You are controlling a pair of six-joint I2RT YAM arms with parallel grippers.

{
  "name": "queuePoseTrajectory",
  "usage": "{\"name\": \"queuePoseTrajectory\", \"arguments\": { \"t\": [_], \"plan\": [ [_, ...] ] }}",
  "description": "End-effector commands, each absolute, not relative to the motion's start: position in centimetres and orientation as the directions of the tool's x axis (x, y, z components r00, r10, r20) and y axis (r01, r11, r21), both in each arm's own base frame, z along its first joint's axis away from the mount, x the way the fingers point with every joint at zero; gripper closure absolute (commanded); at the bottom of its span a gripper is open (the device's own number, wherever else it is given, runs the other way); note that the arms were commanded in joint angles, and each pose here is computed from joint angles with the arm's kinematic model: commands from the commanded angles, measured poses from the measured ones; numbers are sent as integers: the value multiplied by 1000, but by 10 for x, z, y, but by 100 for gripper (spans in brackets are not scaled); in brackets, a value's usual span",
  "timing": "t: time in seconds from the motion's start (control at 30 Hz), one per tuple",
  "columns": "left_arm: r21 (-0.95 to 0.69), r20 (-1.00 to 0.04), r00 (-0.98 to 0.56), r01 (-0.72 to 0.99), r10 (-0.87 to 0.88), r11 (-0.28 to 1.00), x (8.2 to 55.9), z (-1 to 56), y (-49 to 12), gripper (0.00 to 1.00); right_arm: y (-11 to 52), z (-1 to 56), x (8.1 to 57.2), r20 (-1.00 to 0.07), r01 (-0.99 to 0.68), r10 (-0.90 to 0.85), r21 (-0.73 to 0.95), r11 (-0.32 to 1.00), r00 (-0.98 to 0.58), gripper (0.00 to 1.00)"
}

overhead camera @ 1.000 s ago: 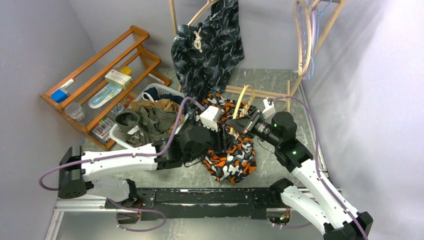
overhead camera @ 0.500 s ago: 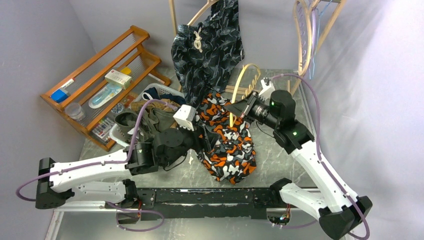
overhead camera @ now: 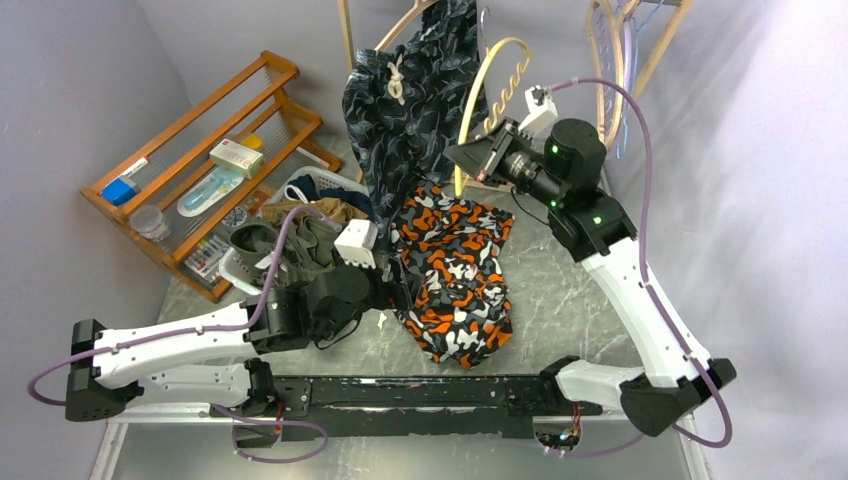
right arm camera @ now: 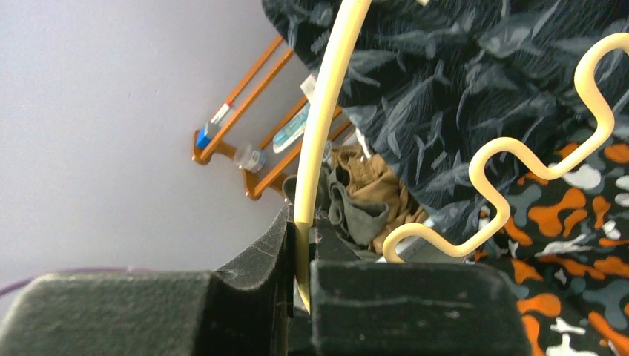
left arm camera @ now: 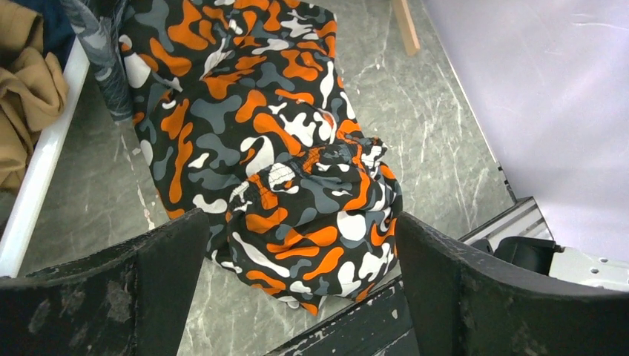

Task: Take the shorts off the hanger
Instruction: Place the hanger on the clothes rod.

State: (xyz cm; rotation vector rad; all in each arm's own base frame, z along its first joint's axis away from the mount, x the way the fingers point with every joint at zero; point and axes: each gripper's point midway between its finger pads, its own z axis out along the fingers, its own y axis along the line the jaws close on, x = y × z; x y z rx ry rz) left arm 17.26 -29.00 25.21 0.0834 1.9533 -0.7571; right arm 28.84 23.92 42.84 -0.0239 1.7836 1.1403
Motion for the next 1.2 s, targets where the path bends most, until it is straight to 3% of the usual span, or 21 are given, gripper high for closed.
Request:
{"name": "queuePoseTrajectory", "arguments": {
  "t": [0.0,0.37,0.87,1.03,1.17],
  "plan": [
    [-444,-824,-510,313,-246,839,178,246,-284,1,238,460,313,-789,-511,459,614,601,-408,100],
    [-479,-758,-595,233,-265,846,195,222,-274,1,244,516,355,-815,-547,487,575,609,-315,100],
    [-482,-739,-625,230,-252,845,199,215,-272,1,214,527,390,-693,-481,631,710,515,-348,100],
    [-491,-734,-630,235,-253,839,198,214,-275,1,198,529,395,-692,-441,651,712,546,-311,100],
    [-490,-730,-634,228,-254,841,198,214,-274,1,174,516,399,-724,-332,645,688,645,-246,100]
  ]
}}
